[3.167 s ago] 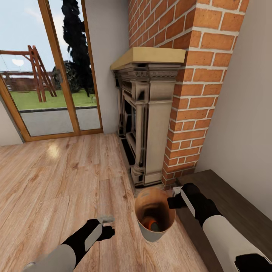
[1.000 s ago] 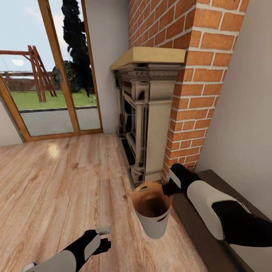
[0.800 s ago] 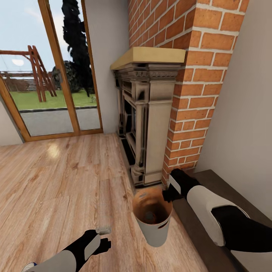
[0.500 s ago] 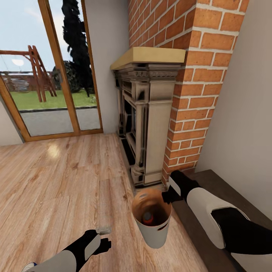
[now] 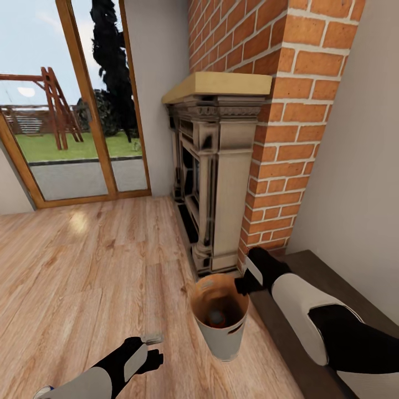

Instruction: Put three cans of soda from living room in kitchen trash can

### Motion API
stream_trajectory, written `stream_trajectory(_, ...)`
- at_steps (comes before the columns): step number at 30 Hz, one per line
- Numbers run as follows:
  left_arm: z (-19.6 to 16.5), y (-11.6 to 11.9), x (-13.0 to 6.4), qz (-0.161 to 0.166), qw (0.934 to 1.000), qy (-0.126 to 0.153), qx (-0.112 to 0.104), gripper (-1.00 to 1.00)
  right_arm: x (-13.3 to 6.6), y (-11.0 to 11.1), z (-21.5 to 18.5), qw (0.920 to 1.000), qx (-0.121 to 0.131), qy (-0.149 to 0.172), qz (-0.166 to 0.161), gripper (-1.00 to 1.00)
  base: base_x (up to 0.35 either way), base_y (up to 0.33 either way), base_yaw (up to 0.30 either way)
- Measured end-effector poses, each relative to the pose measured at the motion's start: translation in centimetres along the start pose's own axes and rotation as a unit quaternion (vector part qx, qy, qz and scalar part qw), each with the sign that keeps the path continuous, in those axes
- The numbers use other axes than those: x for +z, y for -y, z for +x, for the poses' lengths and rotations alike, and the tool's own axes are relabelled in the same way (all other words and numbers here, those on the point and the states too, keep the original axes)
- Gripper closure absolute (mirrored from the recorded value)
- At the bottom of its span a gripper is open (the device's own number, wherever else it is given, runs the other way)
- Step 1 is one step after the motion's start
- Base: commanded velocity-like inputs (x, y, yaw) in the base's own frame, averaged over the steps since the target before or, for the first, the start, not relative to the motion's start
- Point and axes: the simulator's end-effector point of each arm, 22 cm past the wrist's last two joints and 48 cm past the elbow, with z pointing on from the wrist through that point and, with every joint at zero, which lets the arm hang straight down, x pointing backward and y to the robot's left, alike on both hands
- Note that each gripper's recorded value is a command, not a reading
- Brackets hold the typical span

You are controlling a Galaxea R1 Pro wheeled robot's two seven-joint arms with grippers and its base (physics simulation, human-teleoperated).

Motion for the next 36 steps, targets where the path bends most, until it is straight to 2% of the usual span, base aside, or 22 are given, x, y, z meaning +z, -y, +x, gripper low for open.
stream_trajectory(7,-0.4,0.2,-1.3,0.001,1.0000,-0.002,0.000,-1.00,-2.8,-2.2,-2.6,0.9994,-0.006,0.030,-0.016,1.00,0.000,0.000,0.000)
stream_trajectory(11,-0.7,0.3,-2.1,0.002,1.0000,-0.003,0.001,-1.00,-3.9,-2.5,-3.2,0.9992,-0.015,0.035,-0.009,1.00,0.000,0.000,0.000)
stream_trajectory(16,-1.0,0.4,-3.0,0.002,1.0000,-0.004,0.001,-1.00,-5.1,-3.7,-3.7,0.9990,-0.013,0.036,-0.024,1.00,0.000,0.000,0.000)
stream_trajectory(20,-1.3,0.5,-3.7,0.003,1.0000,-0.003,0.001,-1.00,-5.7,-3.4,-3.7,0.9992,-0.017,0.033,-0.016,1.00,0.000,0.000,0.000)
stream_trajectory(36,-1.8,0.5,-3.5,0.003,1.0000,0.007,0.000,-1.00,-5.1,-2.9,-3.4,0.9994,-0.012,0.029,-0.017,1.00,0.000,0.000,0.000)
